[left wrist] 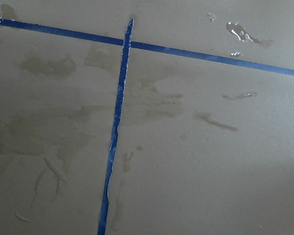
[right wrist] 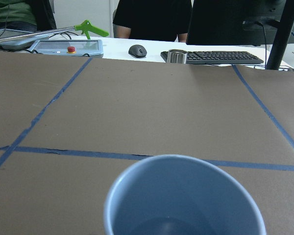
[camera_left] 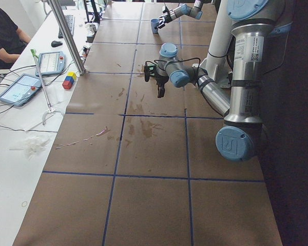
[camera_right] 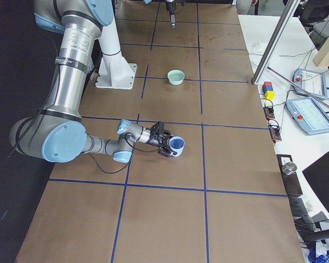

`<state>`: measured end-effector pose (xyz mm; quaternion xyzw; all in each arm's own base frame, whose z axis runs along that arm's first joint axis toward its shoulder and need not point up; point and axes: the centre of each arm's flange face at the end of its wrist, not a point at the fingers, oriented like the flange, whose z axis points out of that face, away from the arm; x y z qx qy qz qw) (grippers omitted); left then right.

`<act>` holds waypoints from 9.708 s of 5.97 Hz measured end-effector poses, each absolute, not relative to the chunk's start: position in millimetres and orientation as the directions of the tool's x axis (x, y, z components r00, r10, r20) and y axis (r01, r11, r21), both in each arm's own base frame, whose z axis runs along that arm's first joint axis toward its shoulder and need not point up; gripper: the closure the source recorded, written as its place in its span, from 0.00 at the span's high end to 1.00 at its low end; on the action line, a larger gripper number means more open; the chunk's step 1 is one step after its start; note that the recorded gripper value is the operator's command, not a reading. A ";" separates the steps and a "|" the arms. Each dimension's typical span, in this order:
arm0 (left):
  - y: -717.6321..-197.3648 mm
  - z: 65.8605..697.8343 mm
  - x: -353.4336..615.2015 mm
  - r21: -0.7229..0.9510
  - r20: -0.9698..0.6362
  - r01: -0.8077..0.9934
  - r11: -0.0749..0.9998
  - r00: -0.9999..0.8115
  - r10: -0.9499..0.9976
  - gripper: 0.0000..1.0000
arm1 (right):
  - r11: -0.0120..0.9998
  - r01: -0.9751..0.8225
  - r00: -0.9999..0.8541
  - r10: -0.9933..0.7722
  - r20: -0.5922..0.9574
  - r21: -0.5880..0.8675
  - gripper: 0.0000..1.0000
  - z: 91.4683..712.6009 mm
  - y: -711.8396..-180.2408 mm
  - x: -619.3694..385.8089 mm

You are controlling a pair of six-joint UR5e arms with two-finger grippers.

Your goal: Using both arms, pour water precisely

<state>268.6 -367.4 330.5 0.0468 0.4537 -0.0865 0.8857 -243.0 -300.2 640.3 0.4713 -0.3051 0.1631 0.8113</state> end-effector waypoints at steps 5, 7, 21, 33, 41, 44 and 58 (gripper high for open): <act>-365.2 330.0 268.0 -0.006 -0.812 0.201 0.979 0.570 -0.123 1.00 | 0.487 -0.567 0.743 -0.046 0.667 0.664 1.00 596.1 -290.2 -207.5; -371.8 323.3 285.4 -0.060 -0.816 0.231 0.971 0.548 -0.181 1.00 | 0.505 -0.545 0.754 -0.053 0.654 0.669 1.00 590.6 -295.2 -193.3; -419.7 193.9 600.6 -0.167 -0.756 0.187 0.968 0.606 -0.248 0.62 | 0.922 -0.005 0.671 -0.284 0.685 0.387 1.00 500.5 -430.4 30.9; -427.4 284.0 420.5 -0.086 -0.823 0.116 0.989 0.551 -0.137 0.00 | 0.926 -0.009 0.654 -0.281 0.702 0.378 1.00 499.1 -424.8 31.3; -456.0 569.0 182.1 0.088 -0.780 -0.168 0.982 0.601 0.172 0.00 | 0.931 -0.010 0.615 -0.283 0.736 0.366 1.00 496.8 -423.0 28.2; -450.8 621.2 180.1 0.093 -0.795 -0.173 0.980 0.579 0.178 0.94 | 0.930 -0.010 0.615 -0.284 0.736 0.367 1.00 496.2 -422.9 28.2; -434.1 613.6 -61.1 0.129 -0.698 -0.074 0.989 0.701 0.144 1.00 | 0.985 0.085 0.659 -0.169 0.733 0.151 1.00 599.7 -387.3 29.8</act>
